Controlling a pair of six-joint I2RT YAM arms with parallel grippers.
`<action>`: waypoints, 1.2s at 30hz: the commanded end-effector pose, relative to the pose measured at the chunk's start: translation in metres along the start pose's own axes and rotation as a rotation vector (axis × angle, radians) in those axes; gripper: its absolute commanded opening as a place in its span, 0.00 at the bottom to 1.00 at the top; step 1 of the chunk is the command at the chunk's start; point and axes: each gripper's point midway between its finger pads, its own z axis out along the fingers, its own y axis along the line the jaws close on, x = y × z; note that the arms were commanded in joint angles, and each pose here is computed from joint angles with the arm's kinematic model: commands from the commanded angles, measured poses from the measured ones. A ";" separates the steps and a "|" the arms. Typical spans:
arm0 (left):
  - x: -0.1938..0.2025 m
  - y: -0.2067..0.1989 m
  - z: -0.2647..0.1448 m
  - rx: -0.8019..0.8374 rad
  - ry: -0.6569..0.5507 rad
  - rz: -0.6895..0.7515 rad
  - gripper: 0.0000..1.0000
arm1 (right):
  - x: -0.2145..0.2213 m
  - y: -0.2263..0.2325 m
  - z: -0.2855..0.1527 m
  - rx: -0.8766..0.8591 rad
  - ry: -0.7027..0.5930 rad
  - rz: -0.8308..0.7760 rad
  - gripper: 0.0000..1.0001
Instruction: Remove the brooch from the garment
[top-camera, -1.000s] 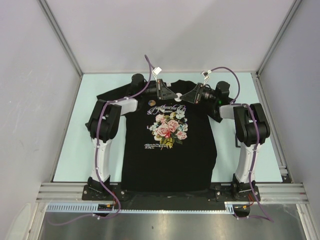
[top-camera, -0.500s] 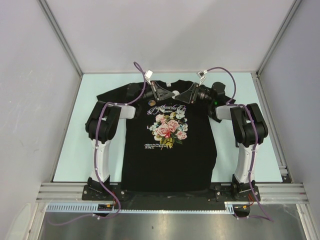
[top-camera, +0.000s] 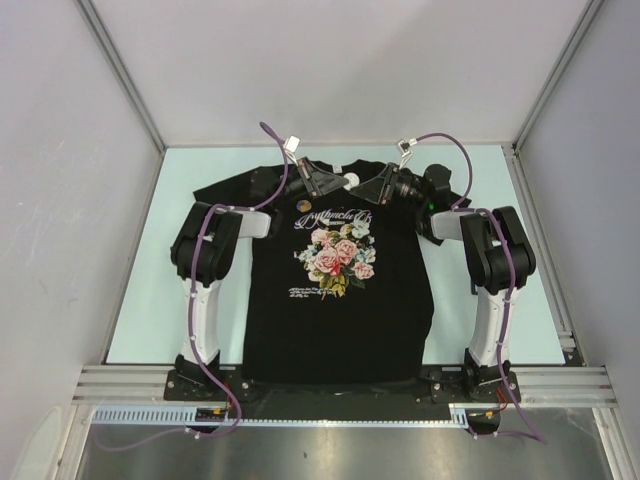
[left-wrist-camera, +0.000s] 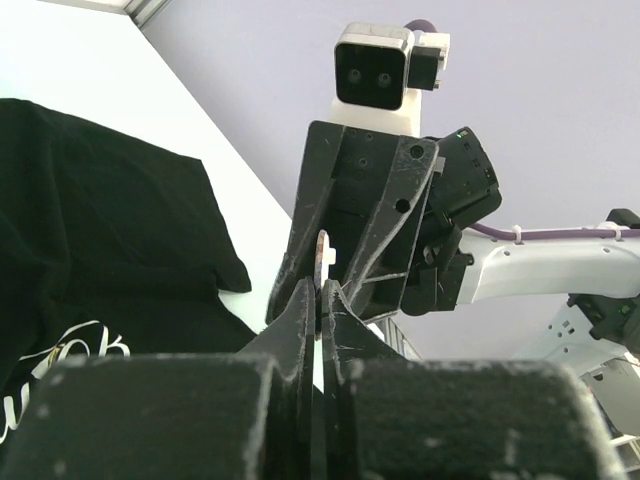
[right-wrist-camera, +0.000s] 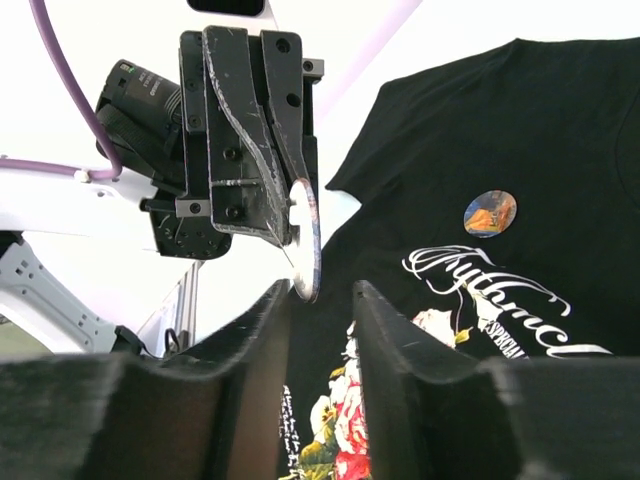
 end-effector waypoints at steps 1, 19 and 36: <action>-0.014 -0.026 0.002 0.050 -0.021 0.085 0.00 | -0.016 0.007 0.005 -0.024 -0.052 -0.058 0.42; -0.010 -0.032 0.008 0.005 -0.007 0.152 0.00 | -0.019 0.002 0.006 0.001 -0.075 -0.048 0.32; -0.006 -0.043 0.013 -0.029 0.019 0.271 0.00 | -0.025 -0.013 0.004 0.072 -0.129 0.011 0.16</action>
